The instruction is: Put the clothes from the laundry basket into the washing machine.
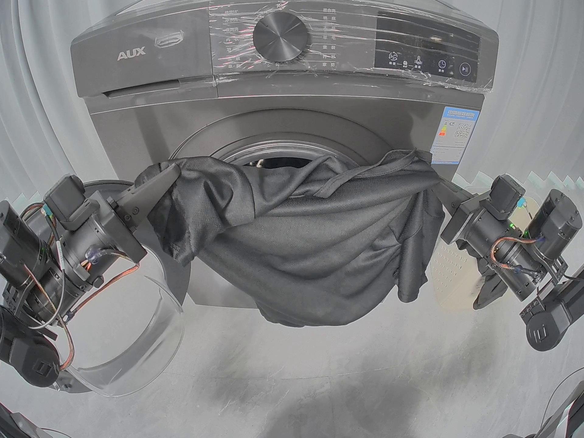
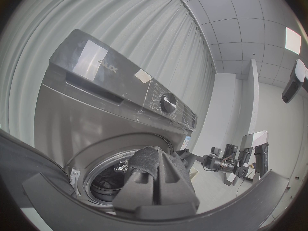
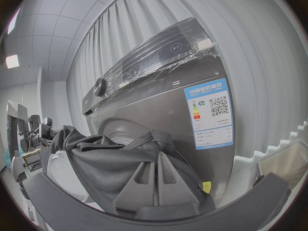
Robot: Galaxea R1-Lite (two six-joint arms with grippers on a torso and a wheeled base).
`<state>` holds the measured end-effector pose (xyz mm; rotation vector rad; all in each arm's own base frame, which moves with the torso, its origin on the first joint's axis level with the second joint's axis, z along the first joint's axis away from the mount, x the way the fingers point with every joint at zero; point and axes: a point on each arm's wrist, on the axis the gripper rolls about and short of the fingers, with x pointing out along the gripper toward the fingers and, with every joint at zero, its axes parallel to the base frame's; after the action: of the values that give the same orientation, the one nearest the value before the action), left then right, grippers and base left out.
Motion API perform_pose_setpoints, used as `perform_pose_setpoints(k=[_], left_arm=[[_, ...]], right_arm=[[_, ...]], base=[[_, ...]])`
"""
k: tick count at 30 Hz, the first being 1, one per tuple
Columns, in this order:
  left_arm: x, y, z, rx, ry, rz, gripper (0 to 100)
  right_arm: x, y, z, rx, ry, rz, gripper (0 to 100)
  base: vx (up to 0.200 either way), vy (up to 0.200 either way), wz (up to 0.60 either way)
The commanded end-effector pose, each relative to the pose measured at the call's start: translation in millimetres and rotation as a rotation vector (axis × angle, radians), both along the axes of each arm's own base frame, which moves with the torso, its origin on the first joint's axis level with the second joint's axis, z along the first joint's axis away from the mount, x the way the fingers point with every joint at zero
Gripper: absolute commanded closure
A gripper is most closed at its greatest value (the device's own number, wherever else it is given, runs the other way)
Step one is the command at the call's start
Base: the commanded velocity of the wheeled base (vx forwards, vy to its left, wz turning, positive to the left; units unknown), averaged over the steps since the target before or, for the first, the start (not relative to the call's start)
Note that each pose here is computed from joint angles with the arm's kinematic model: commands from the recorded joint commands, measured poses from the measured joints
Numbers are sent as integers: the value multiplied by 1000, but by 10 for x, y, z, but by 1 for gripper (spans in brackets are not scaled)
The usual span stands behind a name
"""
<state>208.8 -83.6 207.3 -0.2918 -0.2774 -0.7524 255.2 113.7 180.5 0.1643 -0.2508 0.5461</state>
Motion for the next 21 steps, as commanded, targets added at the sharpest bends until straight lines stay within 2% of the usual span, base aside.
perform_pose_setpoints(k=[1, 10, 11, 21], left_arm=[[33, 38, 33, -11, -8, 17, 100], [13, 48, 57, -21, -13, 16, 100], [13, 48, 57, -20, -13, 16, 100], [-10, 37, 60, -22, -13, 6, 100]], right_arm=[[-8, 2, -18, -3, 8, 0, 100], [-4, -29, -41, -10, 14, -10, 100], [-2, -33, -41, -9, 15, -11, 0], [16, -30, -26, -6, 8, -14, 0]], base=[[0, 0, 0], [0, 0, 0], [0, 0, 0], [0, 0, 0]])
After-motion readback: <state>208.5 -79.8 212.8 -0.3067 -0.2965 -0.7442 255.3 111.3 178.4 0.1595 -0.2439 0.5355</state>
